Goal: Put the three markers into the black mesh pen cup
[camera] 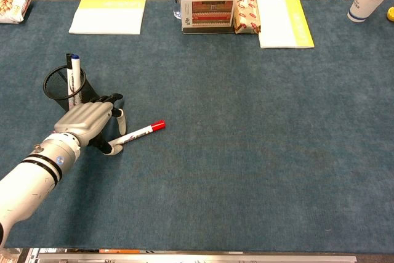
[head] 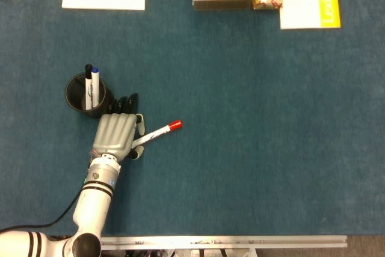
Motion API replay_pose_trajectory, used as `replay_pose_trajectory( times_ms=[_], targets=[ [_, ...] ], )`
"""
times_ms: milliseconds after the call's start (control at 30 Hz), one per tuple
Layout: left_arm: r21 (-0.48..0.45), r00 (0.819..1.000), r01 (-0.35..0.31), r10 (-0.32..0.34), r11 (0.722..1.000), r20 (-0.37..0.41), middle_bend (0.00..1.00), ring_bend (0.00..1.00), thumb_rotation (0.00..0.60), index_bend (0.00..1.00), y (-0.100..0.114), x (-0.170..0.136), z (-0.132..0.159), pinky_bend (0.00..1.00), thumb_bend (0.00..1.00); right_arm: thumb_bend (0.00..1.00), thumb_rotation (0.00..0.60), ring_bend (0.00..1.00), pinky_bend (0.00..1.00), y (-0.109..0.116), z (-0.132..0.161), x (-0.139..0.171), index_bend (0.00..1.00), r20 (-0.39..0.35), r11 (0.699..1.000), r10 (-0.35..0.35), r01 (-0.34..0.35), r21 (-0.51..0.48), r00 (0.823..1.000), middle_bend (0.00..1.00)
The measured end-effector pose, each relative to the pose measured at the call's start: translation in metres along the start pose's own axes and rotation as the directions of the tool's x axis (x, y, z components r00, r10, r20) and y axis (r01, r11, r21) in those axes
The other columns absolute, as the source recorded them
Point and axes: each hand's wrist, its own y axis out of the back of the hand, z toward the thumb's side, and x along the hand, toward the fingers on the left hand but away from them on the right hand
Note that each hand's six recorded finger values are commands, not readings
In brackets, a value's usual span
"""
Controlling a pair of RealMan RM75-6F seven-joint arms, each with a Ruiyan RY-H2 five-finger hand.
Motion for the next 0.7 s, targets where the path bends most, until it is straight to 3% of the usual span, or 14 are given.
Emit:
replay_pose_trajectory(
  times_ms=[700],
  targets=[
    [-0.001,1.000,0.003,-0.003,1.000,-0.006,0.02,0.00,0.600,0.55,-0.0003,0.0002,-0.0024,0.07,0.24,0.00,0.600,0.11,0.38,0.0005,0.0005,0.0003,0.13,-0.002,1.000,-0.002,0.002,-0.001,1.000,0.19]
  ],
)
